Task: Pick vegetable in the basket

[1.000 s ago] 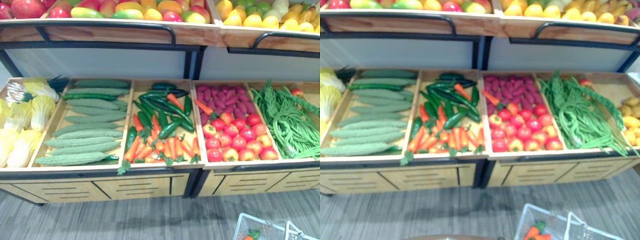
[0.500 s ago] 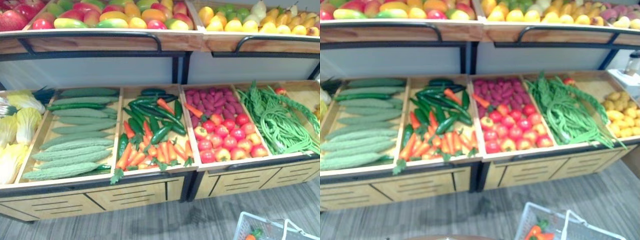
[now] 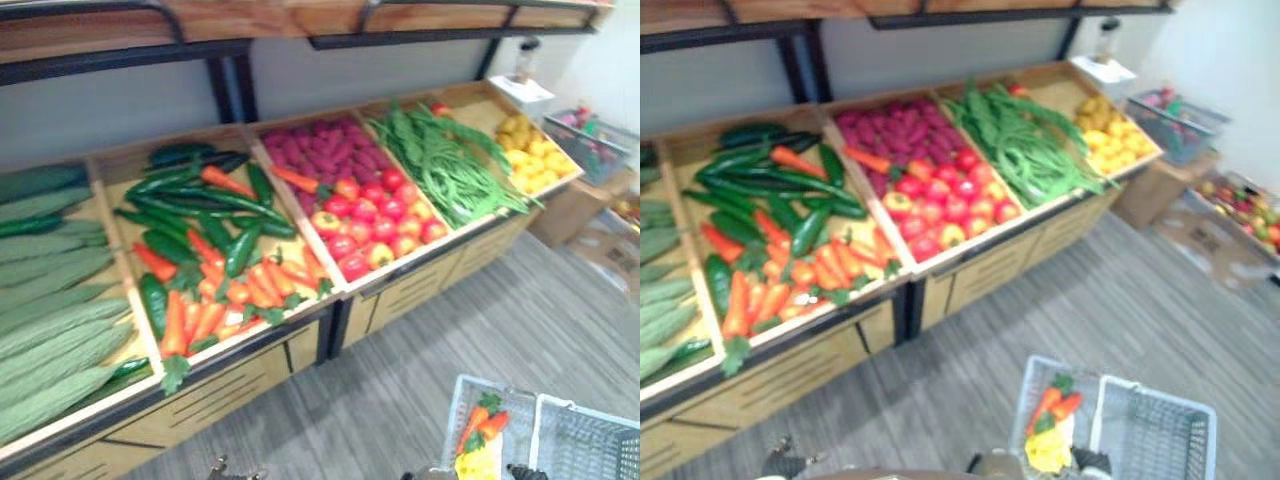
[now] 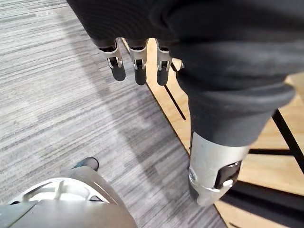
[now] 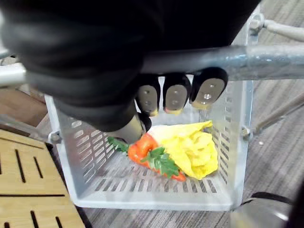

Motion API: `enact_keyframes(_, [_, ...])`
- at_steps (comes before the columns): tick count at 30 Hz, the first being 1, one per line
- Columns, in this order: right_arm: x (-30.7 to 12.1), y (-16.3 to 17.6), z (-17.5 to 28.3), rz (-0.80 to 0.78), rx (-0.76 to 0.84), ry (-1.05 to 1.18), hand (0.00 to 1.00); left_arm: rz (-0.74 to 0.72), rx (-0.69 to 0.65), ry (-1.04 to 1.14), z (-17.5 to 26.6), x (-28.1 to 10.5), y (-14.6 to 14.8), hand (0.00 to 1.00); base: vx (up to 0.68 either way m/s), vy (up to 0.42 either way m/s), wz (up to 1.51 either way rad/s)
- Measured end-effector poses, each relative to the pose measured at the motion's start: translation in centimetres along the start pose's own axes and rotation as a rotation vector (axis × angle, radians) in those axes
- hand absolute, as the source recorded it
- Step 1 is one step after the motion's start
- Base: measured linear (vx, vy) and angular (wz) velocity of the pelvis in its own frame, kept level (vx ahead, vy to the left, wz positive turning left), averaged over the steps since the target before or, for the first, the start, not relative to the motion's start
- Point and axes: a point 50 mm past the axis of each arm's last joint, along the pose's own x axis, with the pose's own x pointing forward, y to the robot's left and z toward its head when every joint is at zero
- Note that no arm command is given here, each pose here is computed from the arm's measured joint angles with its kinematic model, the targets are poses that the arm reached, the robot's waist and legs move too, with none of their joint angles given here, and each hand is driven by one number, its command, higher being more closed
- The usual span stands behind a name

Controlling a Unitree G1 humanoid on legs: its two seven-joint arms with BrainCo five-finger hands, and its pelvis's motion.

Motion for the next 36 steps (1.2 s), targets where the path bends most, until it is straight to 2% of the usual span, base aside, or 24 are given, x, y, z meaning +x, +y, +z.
enact_keyframes(7, [0.1, 0.8, 0.8, 0.014, 0.025, -0.017, 1.0, -0.028, -0.028, -0.02, 0.9, 0.1, -0.9, 0.0, -0.06, -0.194, -1.26])
enact_keyframes(10, [0.0, 1.6, 0.9, 0.052, -0.048, -0.028, 1.0, -0.056, -0.038, -0.033, 1.5, 0.1, -2.1, 0.0, -0.05, -0.267, -0.98])
enact_keyframes(16, [-0.3, 1.7, 0.5, 0.072, -0.096, -0.045, 1.0, -0.056, -0.006, -0.023, 0.7, -0.2, -2.1, 0.0, -0.04, -0.082, -1.0])
enact_keyframes(23, [-0.1, 0.7, 1.3, 0.051, -0.103, -0.092, 1.0, -0.079, 0.01, -0.017, -0.2, -0.9, -3.4, 0.0, -0.01, 0.19, -1.4])
enact_keyframes(28, [-0.3, 1.1, 0.6, 0.062, -0.096, -0.083, 1.0, -0.051, 0.049, -0.051, 0.8, -0.3, -2.5, 0.0, 0.11, 0.239, -0.5])
enact_keyframes(36, [-0.7, 1.8, 0.4, 0.076, -0.067, -0.091, 1.0, -0.077, 0.099, -0.072, 1.2, -0.3, -2.9, 0.0, 0.13, 0.099, -0.48])
